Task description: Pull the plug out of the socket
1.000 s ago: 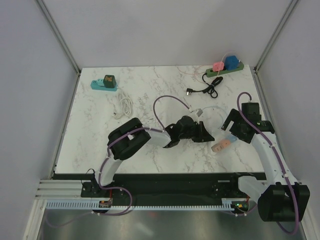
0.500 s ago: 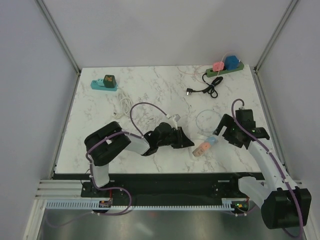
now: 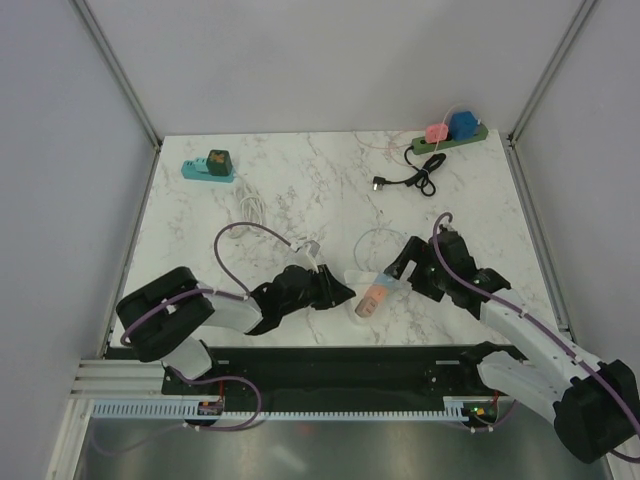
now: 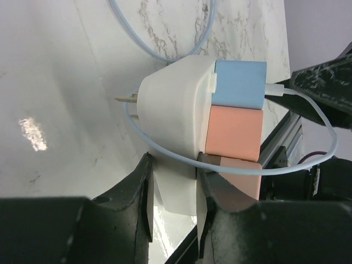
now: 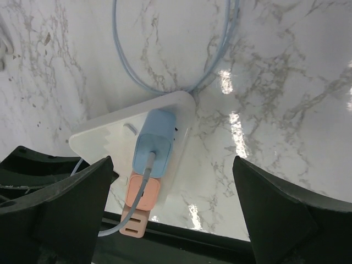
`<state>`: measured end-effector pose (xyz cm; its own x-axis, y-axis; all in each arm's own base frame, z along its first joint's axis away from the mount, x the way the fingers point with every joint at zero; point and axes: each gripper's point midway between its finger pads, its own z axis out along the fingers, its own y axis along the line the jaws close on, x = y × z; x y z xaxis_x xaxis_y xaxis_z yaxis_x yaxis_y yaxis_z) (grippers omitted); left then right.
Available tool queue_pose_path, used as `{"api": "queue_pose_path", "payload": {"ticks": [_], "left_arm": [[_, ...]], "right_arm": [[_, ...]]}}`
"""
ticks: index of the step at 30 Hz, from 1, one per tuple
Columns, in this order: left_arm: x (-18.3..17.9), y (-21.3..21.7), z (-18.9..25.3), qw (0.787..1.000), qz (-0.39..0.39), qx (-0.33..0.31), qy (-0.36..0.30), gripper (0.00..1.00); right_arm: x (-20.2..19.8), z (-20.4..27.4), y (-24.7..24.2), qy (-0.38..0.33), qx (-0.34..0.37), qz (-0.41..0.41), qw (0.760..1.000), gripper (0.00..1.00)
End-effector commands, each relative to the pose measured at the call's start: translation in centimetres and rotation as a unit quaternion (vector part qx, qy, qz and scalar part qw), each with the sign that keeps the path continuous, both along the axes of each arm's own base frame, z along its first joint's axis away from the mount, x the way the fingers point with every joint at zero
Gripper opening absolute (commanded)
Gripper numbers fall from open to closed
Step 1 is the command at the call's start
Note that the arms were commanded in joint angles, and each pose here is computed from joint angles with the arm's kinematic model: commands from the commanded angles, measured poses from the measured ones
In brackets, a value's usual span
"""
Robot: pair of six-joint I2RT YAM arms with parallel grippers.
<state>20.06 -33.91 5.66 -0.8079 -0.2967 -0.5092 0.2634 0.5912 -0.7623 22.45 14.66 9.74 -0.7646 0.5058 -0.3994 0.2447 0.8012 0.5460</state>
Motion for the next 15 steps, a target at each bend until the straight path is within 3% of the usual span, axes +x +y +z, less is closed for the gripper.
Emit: {"api": "queue_pose_path", "payload": {"ticks": [1,9,15], "left_arm": [[0.8,3.5,-2.5,0.996,0.044,0.078,-0.017,0.02],[0.7,4.3,-2.4,0.995,0.052,0.08,-0.029,0.02],[0.7,4.4,-2.3,0.995,0.053,0.078,-0.032,0.02]], "right_arm": [[0.7,0.4,3.2,-0.024,0.056,-0.014,0.998,0.98],[1.8,0.1,5.2,-0.041,0.053,-0.05,0.996,0.94],[2.5,0.5,5.1,-0.061,0.056,-0.057,0.995,0.76]]}}
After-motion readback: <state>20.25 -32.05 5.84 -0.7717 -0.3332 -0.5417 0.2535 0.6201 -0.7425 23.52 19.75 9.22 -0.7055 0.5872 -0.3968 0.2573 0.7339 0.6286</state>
